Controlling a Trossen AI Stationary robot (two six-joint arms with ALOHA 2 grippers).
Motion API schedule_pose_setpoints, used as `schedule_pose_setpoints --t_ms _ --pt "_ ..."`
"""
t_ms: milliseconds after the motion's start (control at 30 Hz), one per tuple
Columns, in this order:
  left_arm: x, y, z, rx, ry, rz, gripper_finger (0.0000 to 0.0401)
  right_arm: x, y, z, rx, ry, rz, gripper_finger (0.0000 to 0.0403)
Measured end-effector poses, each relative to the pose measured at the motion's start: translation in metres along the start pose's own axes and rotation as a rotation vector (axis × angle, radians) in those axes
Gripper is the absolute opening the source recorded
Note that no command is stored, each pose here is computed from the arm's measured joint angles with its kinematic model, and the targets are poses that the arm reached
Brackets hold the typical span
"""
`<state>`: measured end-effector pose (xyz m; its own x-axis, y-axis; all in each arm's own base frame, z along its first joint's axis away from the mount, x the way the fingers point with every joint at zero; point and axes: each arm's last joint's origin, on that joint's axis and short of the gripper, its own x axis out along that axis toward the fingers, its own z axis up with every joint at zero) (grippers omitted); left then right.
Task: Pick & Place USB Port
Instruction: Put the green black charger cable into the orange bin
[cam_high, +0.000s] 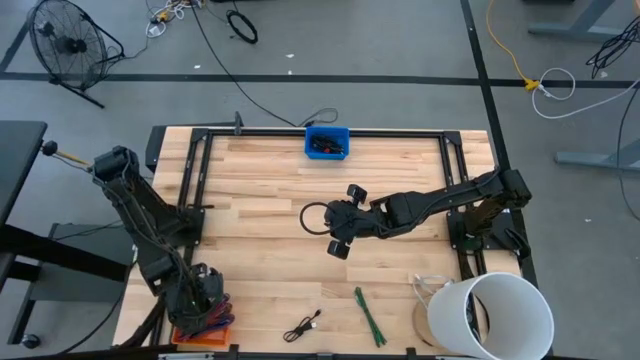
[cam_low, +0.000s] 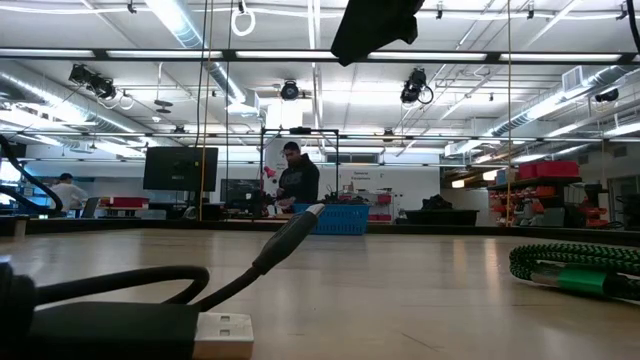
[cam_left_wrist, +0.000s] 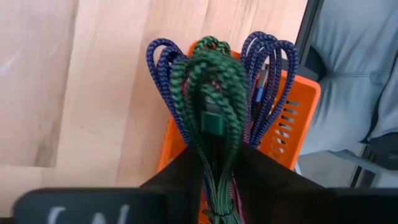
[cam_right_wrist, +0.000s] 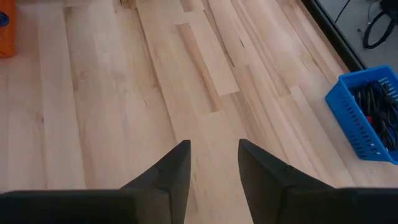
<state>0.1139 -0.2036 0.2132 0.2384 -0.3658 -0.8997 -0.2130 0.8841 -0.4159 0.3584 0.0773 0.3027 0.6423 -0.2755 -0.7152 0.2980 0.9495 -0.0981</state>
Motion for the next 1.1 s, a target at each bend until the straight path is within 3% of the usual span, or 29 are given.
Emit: schedule_pose_setpoints --t_ms 233,600,933,1100 --pt "0.0 0.001 0.001 0.034 -0.029 0.013 0.0119 0.0 0.0 0.001 0.003 -0.006 0.002 0.0134" --pt "0.0 0.004 0.002 0.025 -0.043 0.04 0.0105 0.0 0.001 0.002 0.006 -0.02 0.007 0.0134" --pt "-0.001 -0.007 0.006 0.042 -0.11 -0.057 0.0035 0.0 0.0 0.002 0.002 -0.029 -0.019 0.0134" --pt "-0.001 -0.01 0.007 0.121 -0.149 -0.081 0.0017 0.001 0.0 0.001 0.013 -0.037 -0.025 0.0134"
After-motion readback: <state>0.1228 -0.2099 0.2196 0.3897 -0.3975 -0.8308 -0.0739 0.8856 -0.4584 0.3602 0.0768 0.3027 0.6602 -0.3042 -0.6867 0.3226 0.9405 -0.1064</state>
